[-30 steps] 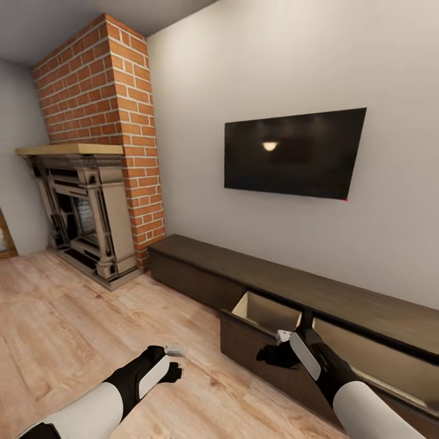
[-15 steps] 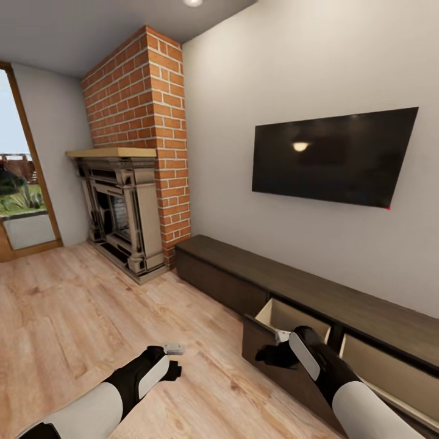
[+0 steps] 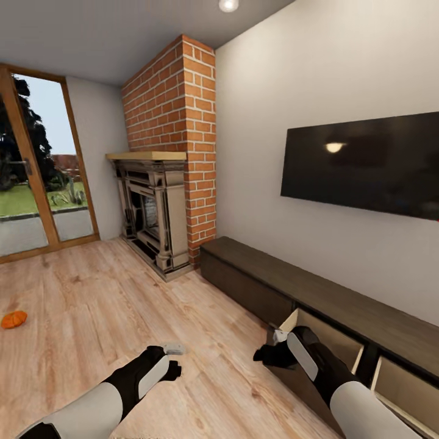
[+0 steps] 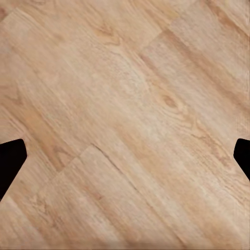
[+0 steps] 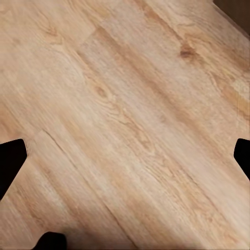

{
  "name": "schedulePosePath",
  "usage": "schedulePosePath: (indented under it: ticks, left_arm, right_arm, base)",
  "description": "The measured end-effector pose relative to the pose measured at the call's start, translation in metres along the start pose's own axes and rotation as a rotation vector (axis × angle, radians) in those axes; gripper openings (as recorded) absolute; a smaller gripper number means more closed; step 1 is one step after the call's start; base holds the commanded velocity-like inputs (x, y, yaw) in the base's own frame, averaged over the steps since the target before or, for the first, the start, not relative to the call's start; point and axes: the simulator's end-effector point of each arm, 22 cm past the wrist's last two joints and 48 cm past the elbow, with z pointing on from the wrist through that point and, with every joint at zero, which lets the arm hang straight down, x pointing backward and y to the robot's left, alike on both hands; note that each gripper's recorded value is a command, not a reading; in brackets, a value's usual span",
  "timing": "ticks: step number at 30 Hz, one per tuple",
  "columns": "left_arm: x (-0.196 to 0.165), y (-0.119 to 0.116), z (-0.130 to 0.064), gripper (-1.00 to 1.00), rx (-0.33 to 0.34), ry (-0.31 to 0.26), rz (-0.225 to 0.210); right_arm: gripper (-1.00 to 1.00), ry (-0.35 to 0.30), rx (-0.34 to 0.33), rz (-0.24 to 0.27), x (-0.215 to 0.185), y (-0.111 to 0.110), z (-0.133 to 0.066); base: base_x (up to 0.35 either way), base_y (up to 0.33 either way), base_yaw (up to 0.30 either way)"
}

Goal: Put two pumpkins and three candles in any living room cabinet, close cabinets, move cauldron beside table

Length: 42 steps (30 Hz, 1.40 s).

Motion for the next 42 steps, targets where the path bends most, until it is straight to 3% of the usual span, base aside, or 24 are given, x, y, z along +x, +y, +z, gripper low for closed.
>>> schedulePosePath:
  ticks: [14, 24, 42]
  left_arm:
    - [-0.011, 0.002, -0.016, 1.0, 0.0, -0.002, -0.001]
    - [-0.012, 0.001, -0.016, 1.0, 0.002, -0.002, -0.002]
    - [-0.019, 0.001, -0.016, 1.0, 0.001, -0.035, -0.015]
  right_arm:
    - [1.0, 0.004, -0.009, -0.009, -0.007, 0.014, -0.014]
    - [1.0, 0.007, -0.008, -0.02, -0.006, 0.016, -0.013]
    - [1.0, 0.005, -0.011, -0.023, -0.006, 0.018, -0.014]
  base:
    - [0.0, 0.0, 0.291]
    - [0.011, 0.002, 0.291]
    - [0.28, 0.047, 0.291]
